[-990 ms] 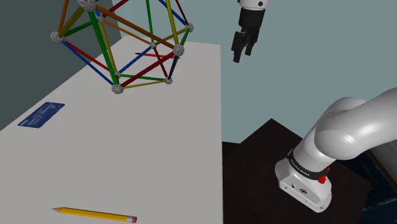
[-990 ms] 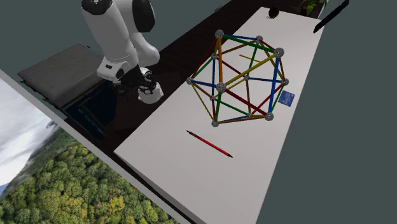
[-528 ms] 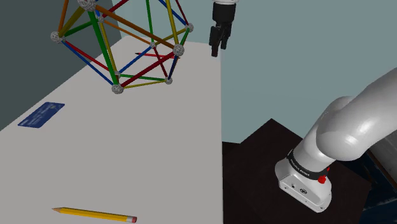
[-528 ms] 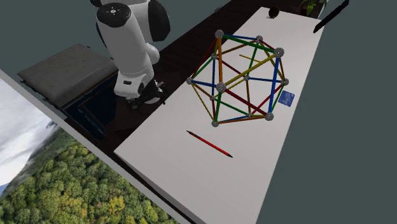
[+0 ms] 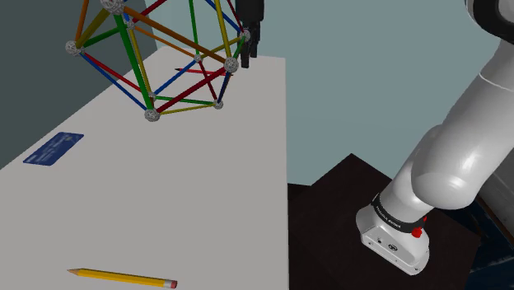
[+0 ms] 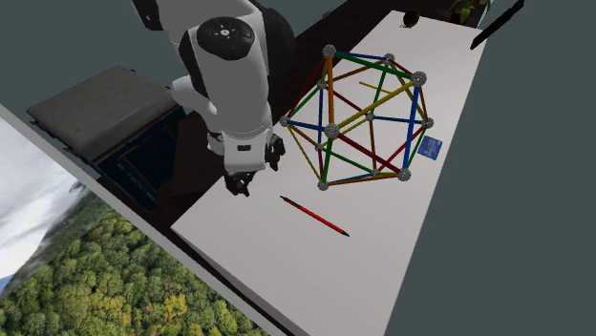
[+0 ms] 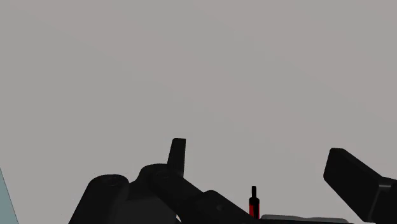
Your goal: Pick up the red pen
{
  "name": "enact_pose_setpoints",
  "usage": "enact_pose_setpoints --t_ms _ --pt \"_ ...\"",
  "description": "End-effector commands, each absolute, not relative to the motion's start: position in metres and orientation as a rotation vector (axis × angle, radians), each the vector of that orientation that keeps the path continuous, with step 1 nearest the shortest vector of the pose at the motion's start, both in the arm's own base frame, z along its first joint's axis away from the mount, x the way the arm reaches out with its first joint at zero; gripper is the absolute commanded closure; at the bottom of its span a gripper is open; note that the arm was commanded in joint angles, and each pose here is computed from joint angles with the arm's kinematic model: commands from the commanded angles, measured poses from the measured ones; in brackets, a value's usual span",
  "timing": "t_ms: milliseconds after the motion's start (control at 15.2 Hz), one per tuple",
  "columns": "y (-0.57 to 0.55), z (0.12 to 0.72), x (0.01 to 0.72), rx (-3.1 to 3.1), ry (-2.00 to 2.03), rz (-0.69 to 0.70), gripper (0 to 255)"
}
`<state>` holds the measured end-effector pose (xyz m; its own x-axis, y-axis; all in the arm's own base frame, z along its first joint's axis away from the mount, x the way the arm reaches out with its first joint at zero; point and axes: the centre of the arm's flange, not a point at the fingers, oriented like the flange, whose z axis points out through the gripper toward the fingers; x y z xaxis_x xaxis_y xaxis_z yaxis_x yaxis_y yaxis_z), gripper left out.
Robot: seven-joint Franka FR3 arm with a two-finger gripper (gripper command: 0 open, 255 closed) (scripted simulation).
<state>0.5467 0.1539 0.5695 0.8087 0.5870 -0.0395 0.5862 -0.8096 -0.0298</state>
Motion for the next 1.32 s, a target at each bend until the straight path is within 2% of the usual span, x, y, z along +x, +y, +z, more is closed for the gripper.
enact_pose_setpoints --t_ms 0,198,792,858,1254 --pt "0.174 0.571 0.563 -2.940 -1.054 0.073 0" --pt "0.205 0.573 0.585 -2.891 -1.178 0.072 0" --pt "0.205 0.533 0.585 -2.891 -1.178 0.072 0" --pt "0.205 0.533 0.584 -2.891 -1.178 0.072 255" --pt "0.203 0.531 0.585 -2.891 -1.178 0.072 255"
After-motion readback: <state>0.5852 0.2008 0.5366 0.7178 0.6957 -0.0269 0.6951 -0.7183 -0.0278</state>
